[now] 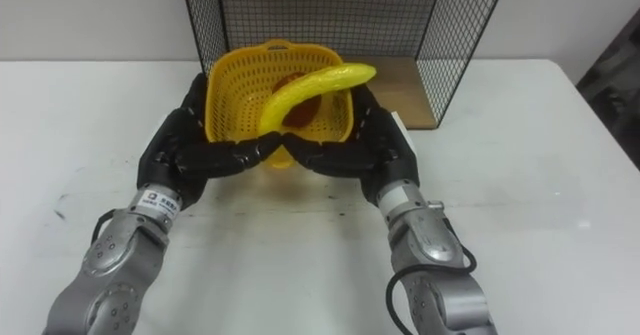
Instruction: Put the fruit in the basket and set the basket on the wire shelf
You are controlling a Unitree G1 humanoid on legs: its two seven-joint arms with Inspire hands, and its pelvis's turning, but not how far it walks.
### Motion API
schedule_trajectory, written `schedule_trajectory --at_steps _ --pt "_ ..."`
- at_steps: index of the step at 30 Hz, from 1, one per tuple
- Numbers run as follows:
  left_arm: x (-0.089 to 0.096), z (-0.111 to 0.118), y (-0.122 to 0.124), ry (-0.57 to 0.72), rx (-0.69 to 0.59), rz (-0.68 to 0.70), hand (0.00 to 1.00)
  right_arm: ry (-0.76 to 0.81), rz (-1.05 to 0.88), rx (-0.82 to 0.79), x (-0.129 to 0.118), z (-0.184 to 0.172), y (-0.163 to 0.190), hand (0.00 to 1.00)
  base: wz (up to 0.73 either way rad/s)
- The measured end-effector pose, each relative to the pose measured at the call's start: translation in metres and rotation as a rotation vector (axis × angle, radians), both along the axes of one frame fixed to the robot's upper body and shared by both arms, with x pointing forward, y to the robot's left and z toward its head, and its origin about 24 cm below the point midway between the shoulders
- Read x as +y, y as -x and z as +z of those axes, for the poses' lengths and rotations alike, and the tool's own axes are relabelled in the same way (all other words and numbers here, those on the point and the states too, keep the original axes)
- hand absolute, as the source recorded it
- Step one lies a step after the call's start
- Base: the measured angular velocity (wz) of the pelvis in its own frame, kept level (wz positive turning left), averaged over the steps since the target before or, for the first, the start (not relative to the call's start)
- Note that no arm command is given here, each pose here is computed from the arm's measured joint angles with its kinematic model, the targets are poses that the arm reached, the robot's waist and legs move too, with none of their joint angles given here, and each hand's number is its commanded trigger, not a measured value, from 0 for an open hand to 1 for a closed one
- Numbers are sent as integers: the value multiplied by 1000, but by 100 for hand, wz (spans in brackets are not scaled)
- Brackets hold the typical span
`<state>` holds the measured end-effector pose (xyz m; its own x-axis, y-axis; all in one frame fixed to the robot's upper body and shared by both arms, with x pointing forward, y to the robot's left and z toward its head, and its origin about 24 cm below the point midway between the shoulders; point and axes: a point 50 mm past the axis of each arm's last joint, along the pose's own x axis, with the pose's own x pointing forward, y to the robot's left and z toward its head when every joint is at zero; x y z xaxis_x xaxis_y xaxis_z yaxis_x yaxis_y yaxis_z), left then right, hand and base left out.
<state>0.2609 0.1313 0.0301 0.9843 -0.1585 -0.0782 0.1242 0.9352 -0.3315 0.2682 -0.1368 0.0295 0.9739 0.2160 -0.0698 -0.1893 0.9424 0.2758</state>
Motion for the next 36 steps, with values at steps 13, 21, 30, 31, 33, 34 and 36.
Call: schedule_trajectory --at_steps 13,21,30,31,33,34,36 --pt "1 1 -2 -44 -1 7 0 7 1 -7 0 2 -1 0 0" --pt "-1 2 -4 -48 6 21 0 2 -3 -7 1 2 -2 0 0" --pt "-1 5 -7 -56 17 33 0 -5 -2 -72 6 20 -15 0 -1" --pt "-2 5 -7 -57 18 37 0 -6 -2 -83 6 23 -17 0 0" --pt "-1 5 -7 -58 19 40 0 -7 -6 -95 6 24 -17 0 0" --pt "-1 5 -7 -60 19 41 0 -7 -8 -99 6 25 -17 0 0" --pt "-1 5 -7 -82 16 40 0 -4 -7 -101 7 25 -17 0 0"
